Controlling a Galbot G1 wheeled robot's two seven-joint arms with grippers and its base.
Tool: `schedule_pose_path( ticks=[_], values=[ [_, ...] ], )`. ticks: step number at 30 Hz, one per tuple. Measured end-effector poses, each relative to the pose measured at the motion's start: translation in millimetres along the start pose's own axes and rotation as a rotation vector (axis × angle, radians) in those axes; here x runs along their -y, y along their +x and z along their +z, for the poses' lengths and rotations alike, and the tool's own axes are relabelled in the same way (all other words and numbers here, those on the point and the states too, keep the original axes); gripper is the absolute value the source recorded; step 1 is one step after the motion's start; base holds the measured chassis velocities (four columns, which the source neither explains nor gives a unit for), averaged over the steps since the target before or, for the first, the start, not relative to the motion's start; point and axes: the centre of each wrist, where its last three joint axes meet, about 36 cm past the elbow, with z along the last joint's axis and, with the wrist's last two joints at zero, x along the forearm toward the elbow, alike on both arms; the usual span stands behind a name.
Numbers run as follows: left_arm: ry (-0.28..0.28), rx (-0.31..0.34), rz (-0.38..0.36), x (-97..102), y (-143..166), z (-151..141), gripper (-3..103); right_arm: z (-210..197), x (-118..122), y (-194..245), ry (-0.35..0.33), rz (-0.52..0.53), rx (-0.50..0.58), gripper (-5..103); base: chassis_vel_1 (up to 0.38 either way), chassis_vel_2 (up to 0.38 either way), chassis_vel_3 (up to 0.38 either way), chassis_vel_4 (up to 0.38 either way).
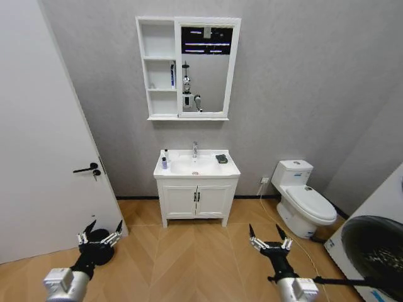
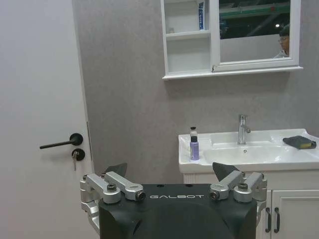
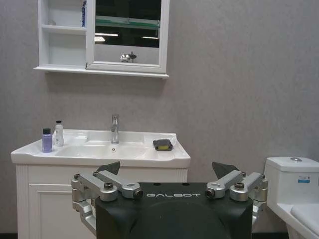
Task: Move facial cleanser and shampoo from washbasin to cabinet, then wipe washbasin with towel.
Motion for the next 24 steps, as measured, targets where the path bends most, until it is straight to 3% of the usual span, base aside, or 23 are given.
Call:
schedule_pose_path(
  ticks=[9, 24],
  values=[
    [0.028, -0.004, 0.009, 14.2, 6, -2, 98, 5, -14, 6, -0.035, -0.002, -0.034, 100, 0.0, 0.0, 0.0, 0.0],
    [0.035, -0.008, 0.037, 21.7, 10, 0, 97, 6, -13, 1, -0.031, -0.024, 0.054, 100, 0.0, 0.0, 0.0, 0.0]
  ],
)
